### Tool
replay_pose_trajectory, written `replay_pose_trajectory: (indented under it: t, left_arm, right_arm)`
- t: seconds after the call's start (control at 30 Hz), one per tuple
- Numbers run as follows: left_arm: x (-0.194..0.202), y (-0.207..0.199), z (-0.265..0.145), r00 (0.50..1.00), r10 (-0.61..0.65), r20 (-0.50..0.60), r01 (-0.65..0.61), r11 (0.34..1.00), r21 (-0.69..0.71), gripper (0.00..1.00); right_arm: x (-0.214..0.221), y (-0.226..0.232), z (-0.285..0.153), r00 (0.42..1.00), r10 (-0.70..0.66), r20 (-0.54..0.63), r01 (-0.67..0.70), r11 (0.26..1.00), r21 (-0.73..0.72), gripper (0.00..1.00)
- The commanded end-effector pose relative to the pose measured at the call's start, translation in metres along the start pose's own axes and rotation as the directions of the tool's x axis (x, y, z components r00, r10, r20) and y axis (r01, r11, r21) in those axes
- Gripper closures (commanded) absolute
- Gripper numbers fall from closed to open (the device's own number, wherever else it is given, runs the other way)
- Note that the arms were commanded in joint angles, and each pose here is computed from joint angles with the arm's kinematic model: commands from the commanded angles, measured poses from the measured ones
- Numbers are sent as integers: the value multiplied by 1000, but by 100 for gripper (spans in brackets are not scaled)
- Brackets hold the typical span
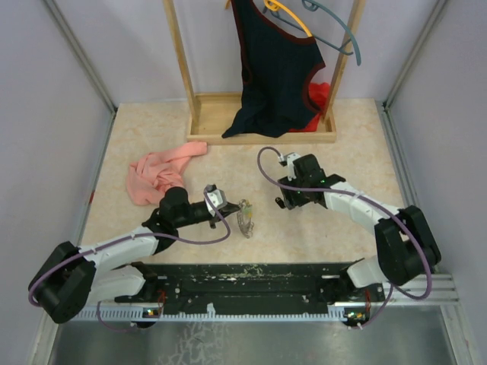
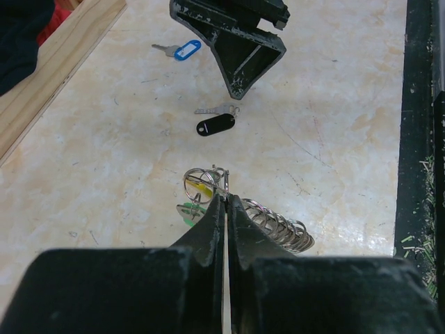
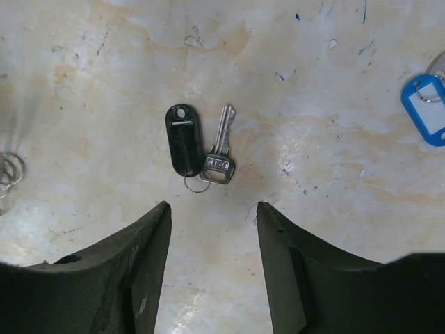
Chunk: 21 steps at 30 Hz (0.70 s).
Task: Put the keys on the keyring
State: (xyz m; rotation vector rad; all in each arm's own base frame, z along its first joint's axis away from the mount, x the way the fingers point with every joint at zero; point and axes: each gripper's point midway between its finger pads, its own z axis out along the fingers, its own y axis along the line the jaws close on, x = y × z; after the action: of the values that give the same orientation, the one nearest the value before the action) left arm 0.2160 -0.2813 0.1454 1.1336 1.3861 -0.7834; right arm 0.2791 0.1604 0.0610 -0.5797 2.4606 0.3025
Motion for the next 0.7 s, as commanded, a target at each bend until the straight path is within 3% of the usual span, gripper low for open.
replay_pose_trajectory:
  t: [0.0, 0.1, 0.23, 0.5, 0.67]
  left_arm:
    - [-4, 3, -3, 1000, 19, 11, -19, 1000, -14, 99]
    - [-4, 4, -5, 1000, 21, 12, -20, 1000, -20, 99]
    - [-3, 5, -7, 1000, 17, 8, -17, 999, -32, 99]
    - [-3, 7, -8, 1000, 17, 8, -17, 999, -42, 99]
    - [-4, 5, -9, 1000, 20, 14, -20, 999, -37, 99]
  right_arm:
    - [-13, -5, -6, 979, -190, -77, 196, 978, 72, 48]
    - [-3, 1, 0, 926, -334, -173, 349, 935, 59, 48]
    - [4, 4, 5, 865, -438, -243, 455, 891, 13, 55]
    - [-4, 9, 18, 767, -606, -211, 616, 788, -27, 60]
    - [-4, 13, 27, 734, -650, -199, 650, 756, -71, 63]
